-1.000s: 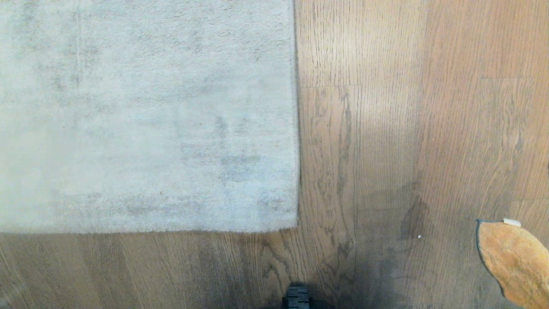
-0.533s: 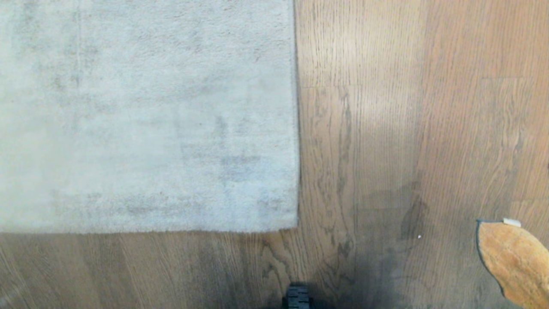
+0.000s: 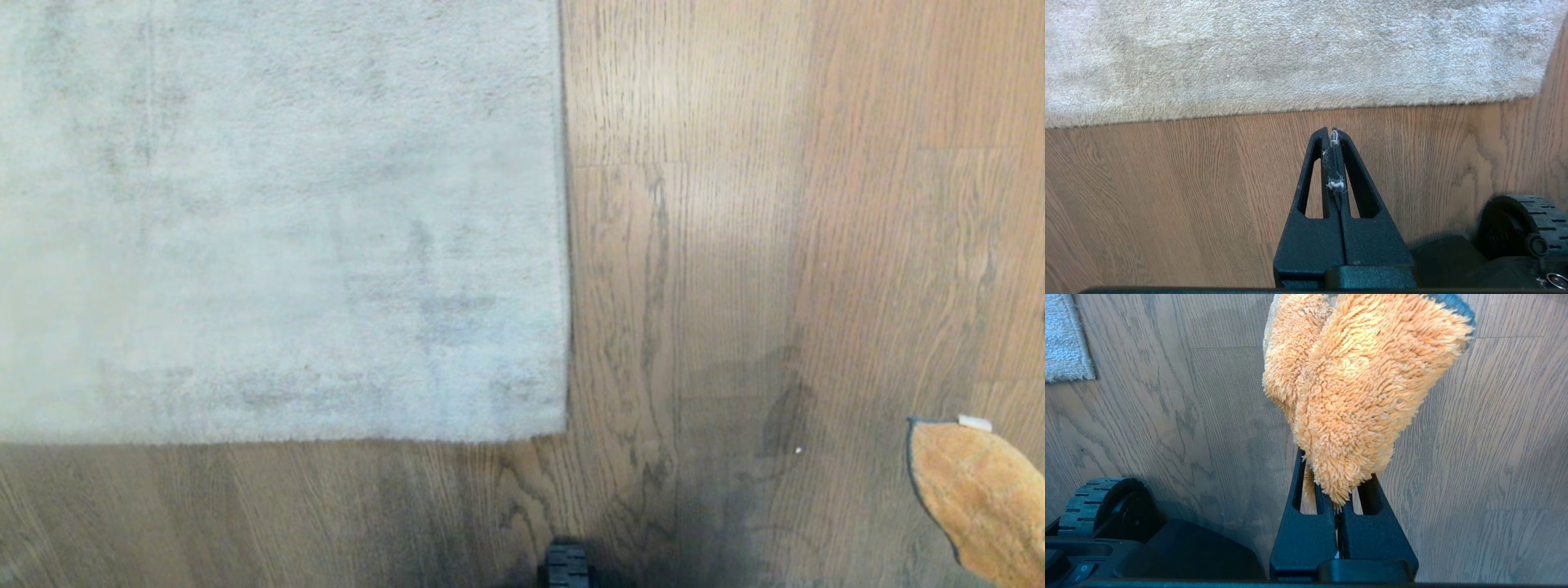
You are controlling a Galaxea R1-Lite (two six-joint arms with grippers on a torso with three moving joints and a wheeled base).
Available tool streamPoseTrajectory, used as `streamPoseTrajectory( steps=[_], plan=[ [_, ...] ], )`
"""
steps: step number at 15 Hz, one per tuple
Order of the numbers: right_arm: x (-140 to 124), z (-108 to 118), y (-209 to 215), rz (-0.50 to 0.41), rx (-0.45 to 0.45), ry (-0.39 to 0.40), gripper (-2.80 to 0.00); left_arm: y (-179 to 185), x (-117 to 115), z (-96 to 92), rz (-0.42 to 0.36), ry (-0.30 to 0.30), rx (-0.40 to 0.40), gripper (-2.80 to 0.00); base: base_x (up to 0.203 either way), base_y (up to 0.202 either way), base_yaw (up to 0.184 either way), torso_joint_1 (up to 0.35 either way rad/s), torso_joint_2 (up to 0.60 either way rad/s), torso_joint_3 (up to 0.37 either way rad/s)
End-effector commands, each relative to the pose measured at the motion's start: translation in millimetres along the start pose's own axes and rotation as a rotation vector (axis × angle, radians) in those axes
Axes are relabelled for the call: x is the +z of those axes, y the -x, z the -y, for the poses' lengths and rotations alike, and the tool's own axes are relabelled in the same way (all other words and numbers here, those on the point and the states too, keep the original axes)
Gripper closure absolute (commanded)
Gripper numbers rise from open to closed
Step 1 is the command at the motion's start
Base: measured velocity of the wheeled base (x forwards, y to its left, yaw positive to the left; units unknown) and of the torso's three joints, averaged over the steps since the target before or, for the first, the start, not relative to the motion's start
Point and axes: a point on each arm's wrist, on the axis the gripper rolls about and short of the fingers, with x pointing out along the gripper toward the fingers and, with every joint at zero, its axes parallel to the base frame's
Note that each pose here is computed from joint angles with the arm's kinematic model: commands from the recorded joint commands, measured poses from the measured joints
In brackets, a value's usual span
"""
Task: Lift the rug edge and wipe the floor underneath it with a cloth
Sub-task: Put down the rag
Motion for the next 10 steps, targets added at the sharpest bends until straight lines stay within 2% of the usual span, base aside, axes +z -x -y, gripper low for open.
streamPoseTrajectory(
  steps=[1, 10],
  plan=[
    [0.0, 0.0, -0.1, -0.001, 0.000, 0.000, 0.00, 0.0, 0.0, 0.0, 0.001, 0.000, 0.000, 0.00, 0.000, 0.000, 0.000, 0.000, 0.00, 0.000],
    [0.0, 0.0, -0.1, -0.001, 0.000, 0.000, 0.00, 0.0, 0.0, 0.0, 0.001, 0.000, 0.000, 0.00, 0.000, 0.000, 0.000, 0.000, 0.00, 0.000]
  ],
)
